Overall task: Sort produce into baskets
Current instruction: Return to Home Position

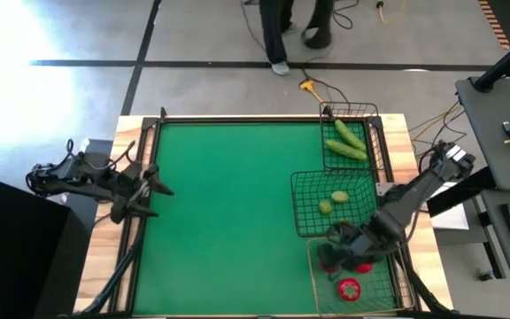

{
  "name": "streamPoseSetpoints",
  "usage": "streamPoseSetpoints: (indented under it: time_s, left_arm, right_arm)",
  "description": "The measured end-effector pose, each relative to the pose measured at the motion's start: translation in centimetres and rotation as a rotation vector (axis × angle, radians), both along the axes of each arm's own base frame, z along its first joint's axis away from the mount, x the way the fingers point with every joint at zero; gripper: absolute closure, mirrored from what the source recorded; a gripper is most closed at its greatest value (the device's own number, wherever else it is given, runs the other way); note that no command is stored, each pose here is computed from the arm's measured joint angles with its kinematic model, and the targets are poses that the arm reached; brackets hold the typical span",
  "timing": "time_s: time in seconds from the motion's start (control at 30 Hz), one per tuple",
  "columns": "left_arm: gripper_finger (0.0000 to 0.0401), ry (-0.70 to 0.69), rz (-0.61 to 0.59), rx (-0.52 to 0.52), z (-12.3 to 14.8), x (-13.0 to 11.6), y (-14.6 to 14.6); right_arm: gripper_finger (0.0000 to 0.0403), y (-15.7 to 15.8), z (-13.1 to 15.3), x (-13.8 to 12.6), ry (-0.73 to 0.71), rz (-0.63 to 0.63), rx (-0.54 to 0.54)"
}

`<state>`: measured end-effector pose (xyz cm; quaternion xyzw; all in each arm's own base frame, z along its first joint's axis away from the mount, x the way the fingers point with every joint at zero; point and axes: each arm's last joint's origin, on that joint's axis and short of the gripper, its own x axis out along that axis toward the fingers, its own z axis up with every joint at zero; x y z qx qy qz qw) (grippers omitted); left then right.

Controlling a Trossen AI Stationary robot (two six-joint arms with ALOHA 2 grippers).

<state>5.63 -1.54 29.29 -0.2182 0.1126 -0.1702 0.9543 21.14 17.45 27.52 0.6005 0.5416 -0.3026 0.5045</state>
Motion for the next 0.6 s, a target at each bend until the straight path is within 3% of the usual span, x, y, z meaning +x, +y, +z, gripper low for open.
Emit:
streamPoseSetpoints:
  time_s: [0.13, 0.3, 0.47, 0.6]
  left_arm:
    - [0.0035, -0.026, 0.001, 0.038, -0.9, -0.4, 0.1]
    - [0.0035, -0.061, 0.015, 0.079, -3.3, -0.9, 0.2]
    - [0.0035, -0.049, 0.025, 0.112, -5.2, -0.3, 0.2]
    - [0.0035, 0.006, 0.079, 0.129, -6.2, 0.3, 0.2]
  right_arm:
    - [0.0037, -2.0, 0.7, 2.1, -0.163, 0.002, -0.031]
    - [0.0037, -4.9, 1.5, 6.8, -0.501, 0.049, -0.122]
    - [0.0037, -8.0, 2.5, 11.5, -0.884, 0.121, -0.325]
    - [0.0037, -10.4, 2.9, 14.5, -1.142, 0.227, -0.565]
